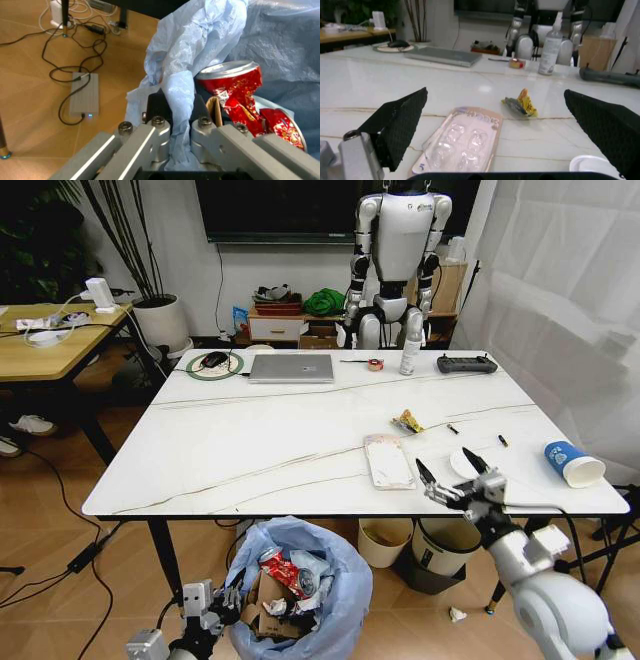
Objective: Pick up the trash bin and place the trash from the table into it.
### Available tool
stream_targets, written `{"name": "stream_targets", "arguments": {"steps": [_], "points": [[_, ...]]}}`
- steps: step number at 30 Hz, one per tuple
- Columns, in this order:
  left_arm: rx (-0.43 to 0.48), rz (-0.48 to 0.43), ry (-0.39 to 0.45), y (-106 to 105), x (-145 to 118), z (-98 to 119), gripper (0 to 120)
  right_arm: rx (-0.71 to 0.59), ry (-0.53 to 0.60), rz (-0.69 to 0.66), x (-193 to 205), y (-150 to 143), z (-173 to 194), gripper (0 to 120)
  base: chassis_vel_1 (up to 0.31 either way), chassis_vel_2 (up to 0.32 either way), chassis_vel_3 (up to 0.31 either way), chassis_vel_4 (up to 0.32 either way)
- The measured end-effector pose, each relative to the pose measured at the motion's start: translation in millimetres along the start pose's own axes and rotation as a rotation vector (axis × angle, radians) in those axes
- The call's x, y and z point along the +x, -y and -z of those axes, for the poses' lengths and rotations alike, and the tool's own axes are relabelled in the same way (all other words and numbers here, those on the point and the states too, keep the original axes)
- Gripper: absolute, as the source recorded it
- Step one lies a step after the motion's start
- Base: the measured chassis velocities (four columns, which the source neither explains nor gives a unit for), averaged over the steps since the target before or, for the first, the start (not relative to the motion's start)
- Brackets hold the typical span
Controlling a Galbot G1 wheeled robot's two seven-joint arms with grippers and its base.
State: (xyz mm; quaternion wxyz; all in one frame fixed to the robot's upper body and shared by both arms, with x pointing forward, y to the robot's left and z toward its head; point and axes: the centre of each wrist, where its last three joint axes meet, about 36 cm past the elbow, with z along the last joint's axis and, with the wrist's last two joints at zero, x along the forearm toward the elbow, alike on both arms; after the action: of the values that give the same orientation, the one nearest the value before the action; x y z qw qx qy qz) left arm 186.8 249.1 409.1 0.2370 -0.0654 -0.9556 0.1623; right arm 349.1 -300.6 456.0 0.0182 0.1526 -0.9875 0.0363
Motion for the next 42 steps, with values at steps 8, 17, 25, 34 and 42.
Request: {"name": "stream_targets", "arguments": {"steps": [8,17,25,34,42], "points": [[-0.024,0.038,0.026,-10.0,7.7,15.4,0,0.028,-0.115,0.103,-26.6,-9.1,-7.2,100,0.000,0.000,0.000,0.000],[-0.006,0.056,0.028,-7.4,9.5,16.1,0,0.059,-0.185,0.149,-61.7,-20.4,-23.2,100,0.000,0.000,0.000,0.000],[0.001,0.057,0.031,-7.9,6.2,14.4,0,0.083,-0.222,0.139,-66.1,-18.4,-39.6,100,0.000,0.000,0.000,0.000],[0.003,0.054,0.030,-8.6,5.3,14.8,0,0.104,-0.221,0.126,-67.8,-15.3,-47.5,99,0.000,0.000,0.000,0.000],[0.005,0.049,0.029,-9.1,5.0,15.9,0,0.107,-0.227,0.120,-66.7,-14.3,-52.0,72,0.000,0.000,0.000,0.000]]}}
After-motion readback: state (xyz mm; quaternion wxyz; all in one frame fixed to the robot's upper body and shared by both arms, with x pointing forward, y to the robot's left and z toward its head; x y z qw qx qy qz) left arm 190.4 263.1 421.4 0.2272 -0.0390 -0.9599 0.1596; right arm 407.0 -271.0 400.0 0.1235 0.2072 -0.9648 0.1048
